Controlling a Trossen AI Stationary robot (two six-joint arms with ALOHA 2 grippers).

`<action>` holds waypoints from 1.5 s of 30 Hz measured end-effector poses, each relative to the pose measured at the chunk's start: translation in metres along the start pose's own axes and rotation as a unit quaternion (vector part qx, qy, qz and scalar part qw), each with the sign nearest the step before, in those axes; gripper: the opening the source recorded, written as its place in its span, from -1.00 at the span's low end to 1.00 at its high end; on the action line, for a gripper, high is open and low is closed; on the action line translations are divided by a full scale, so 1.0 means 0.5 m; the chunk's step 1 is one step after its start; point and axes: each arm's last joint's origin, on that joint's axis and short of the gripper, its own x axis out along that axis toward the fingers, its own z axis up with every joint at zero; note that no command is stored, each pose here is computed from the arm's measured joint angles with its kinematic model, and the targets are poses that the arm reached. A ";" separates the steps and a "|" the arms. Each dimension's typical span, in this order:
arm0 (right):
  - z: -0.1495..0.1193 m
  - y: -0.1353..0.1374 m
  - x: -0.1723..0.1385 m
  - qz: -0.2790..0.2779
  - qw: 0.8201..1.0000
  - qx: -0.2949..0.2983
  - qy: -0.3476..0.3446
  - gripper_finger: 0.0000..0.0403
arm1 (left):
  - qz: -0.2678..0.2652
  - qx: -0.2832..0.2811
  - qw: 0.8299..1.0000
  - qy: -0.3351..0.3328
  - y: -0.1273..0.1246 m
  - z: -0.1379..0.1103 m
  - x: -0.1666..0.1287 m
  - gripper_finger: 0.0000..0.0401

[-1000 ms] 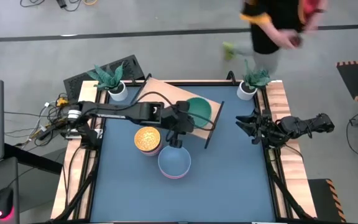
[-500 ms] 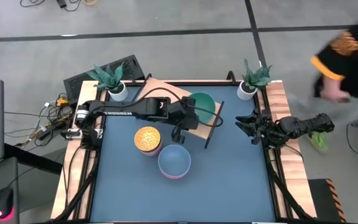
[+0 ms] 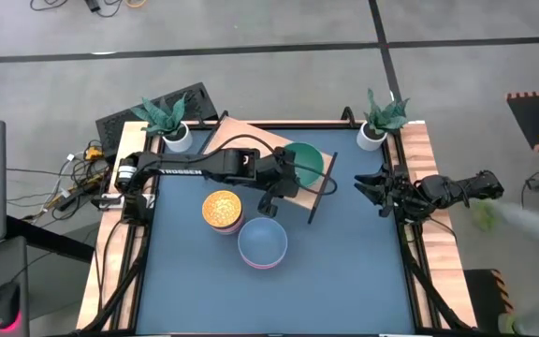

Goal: Place and stack bowls onto a shelf
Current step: Put the green bowl on the shelf, then stack the blue bowl onto the green bowl on the shelf

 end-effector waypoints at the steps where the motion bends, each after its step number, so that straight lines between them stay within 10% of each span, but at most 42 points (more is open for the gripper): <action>1: 0.000 0.000 0.000 0.000 1.000 0.000 0.000 -0.05 | 0.000 0.007 1.000 -0.001 -0.002 0.001 0.000 -0.88; 16: 0.000 0.000 0.000 0.000 1.000 -0.002 0.000 -0.05 | 0.015 0.001 0.999 -0.030 -0.011 0.050 -0.065 -0.27; 28: -0.008 -0.004 0.000 -0.008 1.000 -0.014 0.018 -0.05 | -0.244 -0.128 0.960 0.040 -0.088 0.060 -0.222 -0.23; 36: -0.009 -0.004 0.000 -0.009 1.000 -0.016 0.022 -0.05 | -0.282 -0.050 0.955 0.078 -0.224 0.068 -0.174 -0.23; 45: -0.009 -0.004 0.000 -0.009 1.000 0.004 0.022 -0.05 | -0.288 -0.039 0.955 0.064 -0.246 0.054 -0.122 -0.23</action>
